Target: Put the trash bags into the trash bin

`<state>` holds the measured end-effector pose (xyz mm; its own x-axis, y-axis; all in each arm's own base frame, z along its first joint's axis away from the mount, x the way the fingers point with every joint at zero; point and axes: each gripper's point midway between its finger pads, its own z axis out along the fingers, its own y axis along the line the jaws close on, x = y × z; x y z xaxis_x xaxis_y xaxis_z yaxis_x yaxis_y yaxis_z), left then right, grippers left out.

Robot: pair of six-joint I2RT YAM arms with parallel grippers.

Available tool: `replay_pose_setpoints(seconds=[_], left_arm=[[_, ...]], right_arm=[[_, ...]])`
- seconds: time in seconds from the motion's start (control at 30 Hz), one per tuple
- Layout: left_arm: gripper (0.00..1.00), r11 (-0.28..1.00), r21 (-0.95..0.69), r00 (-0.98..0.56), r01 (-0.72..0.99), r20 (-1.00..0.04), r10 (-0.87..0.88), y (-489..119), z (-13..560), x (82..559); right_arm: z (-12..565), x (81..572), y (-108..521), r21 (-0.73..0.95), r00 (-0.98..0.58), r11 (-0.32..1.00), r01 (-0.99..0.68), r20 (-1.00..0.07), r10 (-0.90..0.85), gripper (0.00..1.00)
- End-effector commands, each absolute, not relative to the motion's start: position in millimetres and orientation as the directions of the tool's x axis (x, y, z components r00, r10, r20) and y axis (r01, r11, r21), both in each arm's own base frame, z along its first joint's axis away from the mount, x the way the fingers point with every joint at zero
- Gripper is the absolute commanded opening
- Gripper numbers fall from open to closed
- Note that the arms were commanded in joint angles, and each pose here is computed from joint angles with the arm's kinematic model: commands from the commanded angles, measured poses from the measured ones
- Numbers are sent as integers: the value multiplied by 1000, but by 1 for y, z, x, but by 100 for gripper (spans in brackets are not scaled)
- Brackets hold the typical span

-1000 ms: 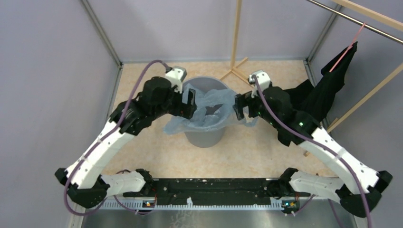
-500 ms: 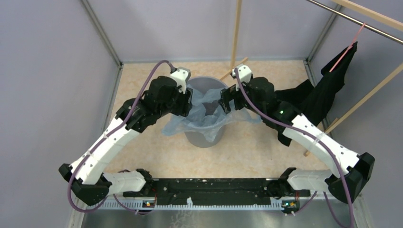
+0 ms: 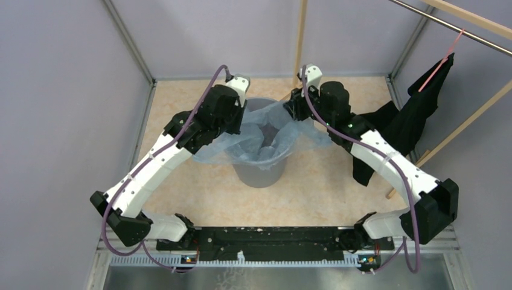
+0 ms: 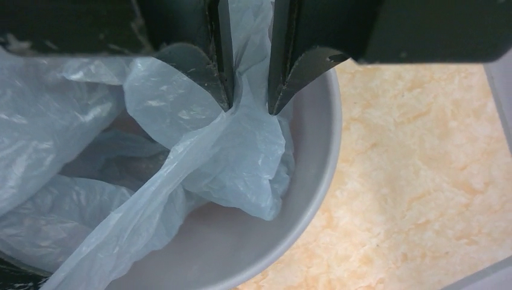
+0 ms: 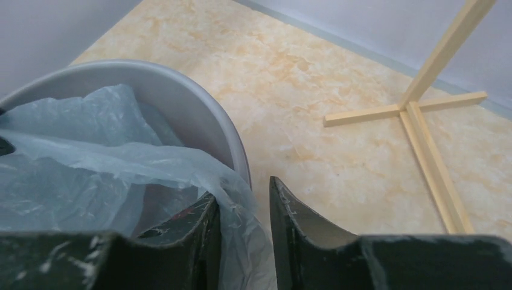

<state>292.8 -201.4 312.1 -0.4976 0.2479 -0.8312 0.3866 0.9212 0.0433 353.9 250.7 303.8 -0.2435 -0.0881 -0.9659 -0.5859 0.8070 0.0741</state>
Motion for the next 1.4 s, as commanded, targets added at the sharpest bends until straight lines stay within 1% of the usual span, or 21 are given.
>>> replay_pose_setpoints(seconds=[0.0, 0.1, 0.17, 0.2, 0.23, 0.3, 0.33, 0.4, 0.5, 0.53, 0.57, 0.6, 0.67, 0.7, 0.73, 0.9, 1.07, 1.13, 1.17, 1.3, 1.37], left_arm=[[32, 944, 96, -464, 317, -852, 242, -187, 323, 317], [31, 952, 100, -458, 289, -859, 229, -177, 326, 328], [32, 958, 93, -466, 271, -858, 215, -171, 324, 336], [32, 961, 82, -473, 263, -857, 203, -168, 323, 340], [32, 964, 69, -478, 256, -858, 188, -166, 323, 343], [31, 969, 47, -475, 244, -865, 161, -163, 323, 347], [31, 971, 40, -470, 235, -870, 149, -162, 324, 350], [27, 976, 32, -453, 217, -882, 129, -157, 328, 354], [24, 981, 13, -427, 193, -899, 96, -152, 335, 358], [23, 983, 4, -420, 185, -904, 82, -150, 336, 360], [22, 984, -6, -415, 179, -907, 70, -149, 337, 361], [21, 985, -10, -411, 174, -909, 63, -148, 338, 363], [17, 987, -12, -410, 162, -911, 56, -145, 336, 366], [16, 988, -9, -412, 153, -909, 56, -142, 334, 369], [15, 989, -6, -414, 145, -909, 55, -140, 333, 371], [9, 997, -7, -430, 72, -903, 25, -126, 322, 384], [10, 999, -48, -461, 25, -887, -32, -112, 295, 398], [11, 995, -92, -497, 34, -866, -63, -112, 277, 400], [11, 991, -123, -518, 51, -852, -79, -115, 269, 399], [12, 977, -208, -565, 54, -813, -142, -115, 247, 391], [15, 969, -236, -587, 66, -795, -154, -116, 235, 385]], right_arm=[[343, 365, 271, 78, -142, 728, -681, -989, -28, 27], [339, 374, 268, 74, -138, 730, -679, -990, -28, 28], [336, 378, 267, 98, -151, 720, -687, -989, -9, 32], [338, 381, 268, 106, -142, 712, -695, -990, 9, 36], [336, 382, 268, 112, -146, 710, -695, -989, 13, 44], [330, 385, 264, 120, -163, 724, -679, -987, 11, 53], [328, 387, 261, 121, -169, 735, -667, -986, 9, 55], [327, 386, 256, 120, -175, 744, -657, -985, 5, 56], [334, 378, 249, 125, -153, 725, -678, -988, 27, 56], [336, 377, 246, 137, -151, 718, -682, -988, 44, 50], [339, 373, 246, 149, -149, 698, -700, -987, 60, 34], [339, 373, 246, 161, -153, 689, -707, -986, 73, 23], [335, 374, 250, 177, -170, 673, -718, -982, 78, 10], [332, 375, 252, 186, -182, 666, -722, -980, 77, 6], [329, 377, 253, 193, -190, 664, -722, -979, 79, 4], [318, 385, 258, 218, -211, 664, -715, -973, 92, 4], [299, 397, 258, 242, -255, 690, -682, -963, 86, 19], [293, 399, 257, 254, -277, 697, -670, -957, 82, 28], [292, 400, 257, 264, -289, 702, -661, -953, 87, 29], [287, 402, 257, 316, -330, 705, -636, -936, 122, 27], [282, 402, 258, 327, -339, 701, -634, -932, 128, 22]])
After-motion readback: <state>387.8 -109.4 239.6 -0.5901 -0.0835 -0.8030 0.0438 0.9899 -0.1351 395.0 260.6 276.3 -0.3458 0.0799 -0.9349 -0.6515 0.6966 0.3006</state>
